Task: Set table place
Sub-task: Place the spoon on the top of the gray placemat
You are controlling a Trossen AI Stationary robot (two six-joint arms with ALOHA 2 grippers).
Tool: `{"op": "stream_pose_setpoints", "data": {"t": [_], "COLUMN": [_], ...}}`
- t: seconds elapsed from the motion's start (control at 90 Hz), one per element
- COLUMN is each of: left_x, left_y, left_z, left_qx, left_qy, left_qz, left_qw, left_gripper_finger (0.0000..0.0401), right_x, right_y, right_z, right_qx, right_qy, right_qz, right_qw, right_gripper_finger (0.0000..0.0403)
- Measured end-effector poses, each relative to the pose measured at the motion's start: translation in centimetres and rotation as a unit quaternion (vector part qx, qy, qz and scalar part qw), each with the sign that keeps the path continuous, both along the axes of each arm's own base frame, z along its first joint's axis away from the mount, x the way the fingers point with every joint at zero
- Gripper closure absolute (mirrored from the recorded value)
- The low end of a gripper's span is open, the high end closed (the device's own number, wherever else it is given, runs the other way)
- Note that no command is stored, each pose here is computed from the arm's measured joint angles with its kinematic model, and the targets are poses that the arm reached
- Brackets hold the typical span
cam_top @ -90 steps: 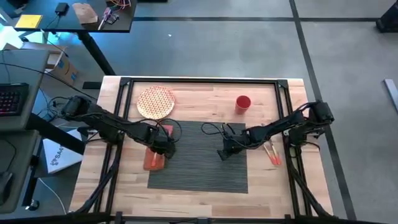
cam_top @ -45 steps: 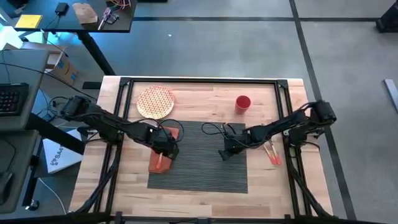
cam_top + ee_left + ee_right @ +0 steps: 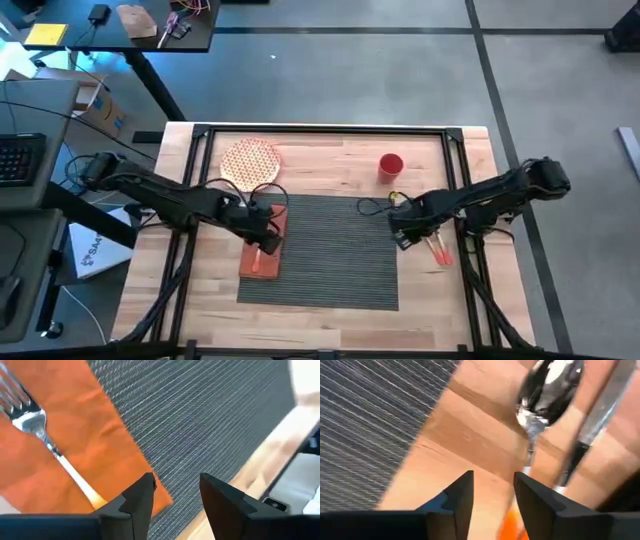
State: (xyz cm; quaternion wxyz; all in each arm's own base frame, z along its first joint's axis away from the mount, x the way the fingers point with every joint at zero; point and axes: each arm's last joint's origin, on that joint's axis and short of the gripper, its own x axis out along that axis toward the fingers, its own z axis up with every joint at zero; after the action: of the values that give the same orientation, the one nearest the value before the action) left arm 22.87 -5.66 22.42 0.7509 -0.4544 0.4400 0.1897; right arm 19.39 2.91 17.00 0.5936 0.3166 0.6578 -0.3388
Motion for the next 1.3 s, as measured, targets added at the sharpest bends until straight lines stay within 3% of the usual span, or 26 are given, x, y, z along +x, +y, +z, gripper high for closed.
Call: {"op": "stream_pose_setpoints", "data": {"t": [0.222, 0.389, 0.489, 0.611, 0.778, 1.022, 1.211, 1.3], "left_x": [-0.2, -0.3, -0.4, -0.5, -0.5, -0.4, -0.1, 0.0], "left_y": [0.1, -0.2, -0.4, -0.8, -1.0, -0.9, -0.2, 0.6], "left_z": [0.4, 0.4, 0.4, 0.4, 0.4, 0.5, 1.8, 3.2], "left_qx": [0.013, 0.015, 0.015, 0.018, 0.020, 0.019, 0.023, 0.036], "left_qy": [-0.013, -0.012, -0.012, -0.013, -0.014, -0.021, -0.080, -0.111], "left_qz": [0.003, -0.003, -0.009, -0.015, -0.018, -0.014, -0.024, -0.029], "left_qw": [1.000, 1.000, 1.000, 1.000, 1.000, 1.000, 0.996, 0.993], "left_gripper_finger": [0.0261, 0.0261, 0.0261, 0.0261, 0.0261, 0.0261, 0.0261, 0.0261], "right_x": [-1.1, -1.9, -1.9, -1.5, 0.3, 4.6, 6.0, 6.3], "right_y": [-1.5, -2.0, -1.9, -1.8, -1.0, 1.6, 2.5, 2.5], "right_z": [-2.6, -4.2, -4.6, -4.2, -2.6, 0.5, 0.1, -0.5], "right_qx": [-0.004, 0.033, 0.047, 0.055, 0.125, 0.153, 0.075, 0.069], "right_qy": [0.055, 0.038, 0.027, 0.017, -0.015, -0.171, -0.241, -0.237], "right_qz": [-0.018, -0.022, -0.019, -0.020, -0.043, -0.123, -0.260, -0.293], "right_qw": [0.998, 0.998, 0.998, 0.998, 0.991, 0.965, 0.932, 0.924], "right_gripper_finger": [0.0267, 0.0286, 0.0316, 0.0387, 0.0401, 0.0403, 0.0403, 0.0403]}}
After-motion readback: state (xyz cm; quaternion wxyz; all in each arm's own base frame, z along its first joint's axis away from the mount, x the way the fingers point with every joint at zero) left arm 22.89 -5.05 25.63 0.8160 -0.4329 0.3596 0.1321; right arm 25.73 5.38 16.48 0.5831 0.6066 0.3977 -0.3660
